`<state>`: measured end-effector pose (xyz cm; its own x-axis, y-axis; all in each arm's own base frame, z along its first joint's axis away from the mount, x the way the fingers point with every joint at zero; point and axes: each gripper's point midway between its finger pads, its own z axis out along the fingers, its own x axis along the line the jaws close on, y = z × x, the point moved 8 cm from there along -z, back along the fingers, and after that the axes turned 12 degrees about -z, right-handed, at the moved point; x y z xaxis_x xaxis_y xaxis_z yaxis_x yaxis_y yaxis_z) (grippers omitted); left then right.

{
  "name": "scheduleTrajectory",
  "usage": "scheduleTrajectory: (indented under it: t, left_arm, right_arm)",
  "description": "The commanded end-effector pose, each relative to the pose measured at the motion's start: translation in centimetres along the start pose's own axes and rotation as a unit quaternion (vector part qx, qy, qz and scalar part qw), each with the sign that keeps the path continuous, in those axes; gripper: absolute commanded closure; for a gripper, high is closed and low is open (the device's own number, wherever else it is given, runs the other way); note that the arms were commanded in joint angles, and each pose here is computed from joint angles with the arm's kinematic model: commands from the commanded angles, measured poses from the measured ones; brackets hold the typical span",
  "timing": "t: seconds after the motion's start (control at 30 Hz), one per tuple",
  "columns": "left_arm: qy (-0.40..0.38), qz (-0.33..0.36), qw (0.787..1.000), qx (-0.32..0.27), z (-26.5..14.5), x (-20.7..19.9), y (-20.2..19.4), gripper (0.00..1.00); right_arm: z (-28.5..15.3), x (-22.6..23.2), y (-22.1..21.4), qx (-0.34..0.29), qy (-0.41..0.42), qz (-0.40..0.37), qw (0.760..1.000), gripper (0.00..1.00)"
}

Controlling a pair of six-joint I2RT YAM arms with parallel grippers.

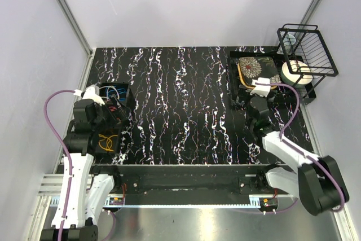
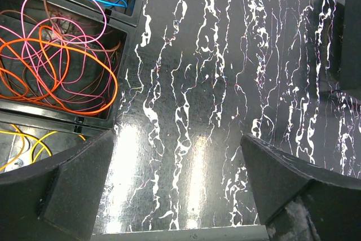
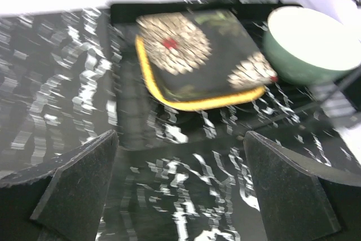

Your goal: Untangle the cables

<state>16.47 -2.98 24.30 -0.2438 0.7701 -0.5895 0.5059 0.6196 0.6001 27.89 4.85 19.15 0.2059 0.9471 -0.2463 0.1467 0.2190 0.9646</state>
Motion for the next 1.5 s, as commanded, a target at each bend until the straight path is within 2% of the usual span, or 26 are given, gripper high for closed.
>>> scheduleTrajectory:
  t: [0.0, 0.13, 0.3, 0.47, 0.53, 0.7, 0.73, 0.8, 0.87, 0.9, 0.97, 1.07, 1.13, 1.33, 1.37, 1.47]
  left_arm:
    - [-0.024, 0.015, 1.000, -0.009, 0.0, -0.6, 0.4, 0.01]
    - [-0.023, 0.016, 1.000, -0.006, 0.1, -0.5, 0.4, 0.01]
    - [-0.023, 0.016, 1.000, -0.001, 0.1, -0.6, 0.4, 0.01]
    - [-0.024, 0.016, 1.000, -0.010, -0.1, -0.6, 0.5, 0.01]
    - [-0.025, 0.017, 1.000, -0.009, -0.1, -0.6, 0.4, 0.01]
    - [-0.026, 0.017, 0.999, -0.009, -0.1, -0.6, 0.4, 0.01]
    - [-0.027, 0.017, 0.999, -0.010, -0.2, -0.6, 0.4, 0.01]
    - [-0.028, 0.017, 0.999, -0.011, -0.2, -0.7, 0.4, 0.01]
    - [-0.028, 0.018, 0.999, -0.013, -0.3, -0.7, 0.5, 0.01]
    - [-0.027, 0.017, 0.999, -0.013, -0.2, -0.7, 0.5, 0.01]
    - [-0.026, 0.016, 0.999, -0.013, -0.2, -0.6, 0.5, 0.01]
    - [-0.025, 0.018, 0.999, -0.012, -0.2, -0.6, 0.5, 0.01]
    - [-0.021, 0.016, 0.999, -0.017, -0.3, -0.6, 0.5, 0.01]
    - [-0.019, 0.022, 0.999, -0.022, -1.0, -0.7, 0.7, 0.01]
    - [-0.018, 0.022, 0.999, -0.024, -1.1, -0.7, 0.8, 0.01]
    - [-0.014, 0.021, 0.999, -0.030, -1.2, -0.6, 0.8, 0.01]
  right_arm:
    - [1.3, -1.4, -1.1, -0.031, -0.050, -0.006, 0.998, 0.00]
    - [2.4, -1.7, -2.7, -0.036, -0.035, 0.025, 0.998, 0.00]
    - [2.8, -1.9, -3.5, -0.039, 0.013, 0.019, 0.999, 0.00]
    - [4.0, -3.7, -5.6, -0.007, 0.042, 0.070, 0.997, 0.00]
    - [4.7, -3.7, -6.0, 0.009, 0.083, 0.092, 0.992, 0.00]
    - [6.3, -2.9, -6.5, 0.047, 0.139, 0.074, 0.986, 0.00]
    - [6.7, -3.0, -6.2, 0.039, 0.144, 0.060, 0.987, 0.01]
    - [6.8, -2.9, -7.9, 0.050, 0.137, 0.041, 0.988, 0.00]
    - [7.0, -3.7, -8.8, -0.020, 0.099, 0.075, 0.992, 0.00]
    - [6.2, -4.1, -8.8, 0.003, 0.089, 0.072, 0.993, 0.00]
    - [6.5, -3.8, -9.0, -0.010, 0.094, 0.077, 0.993, 0.00]
    - [6.7, -4.7, -8.8, 0.006, 0.049, 0.082, 0.995, 0.00]
    - [6.6, -4.9, -8.9, -0.008, 0.037, 0.092, 0.995, 0.00]
    - [6.0, -3.7, -8.4, -0.032, 0.115, 0.064, 0.991, 0.00]
    - [6.1, -3.5, -9.0, -0.013, 0.125, 0.058, 0.990, 0.00]
    - [7.0, -3.6, -8.3, -0.004, 0.124, 0.056, 0.991, 0.00]
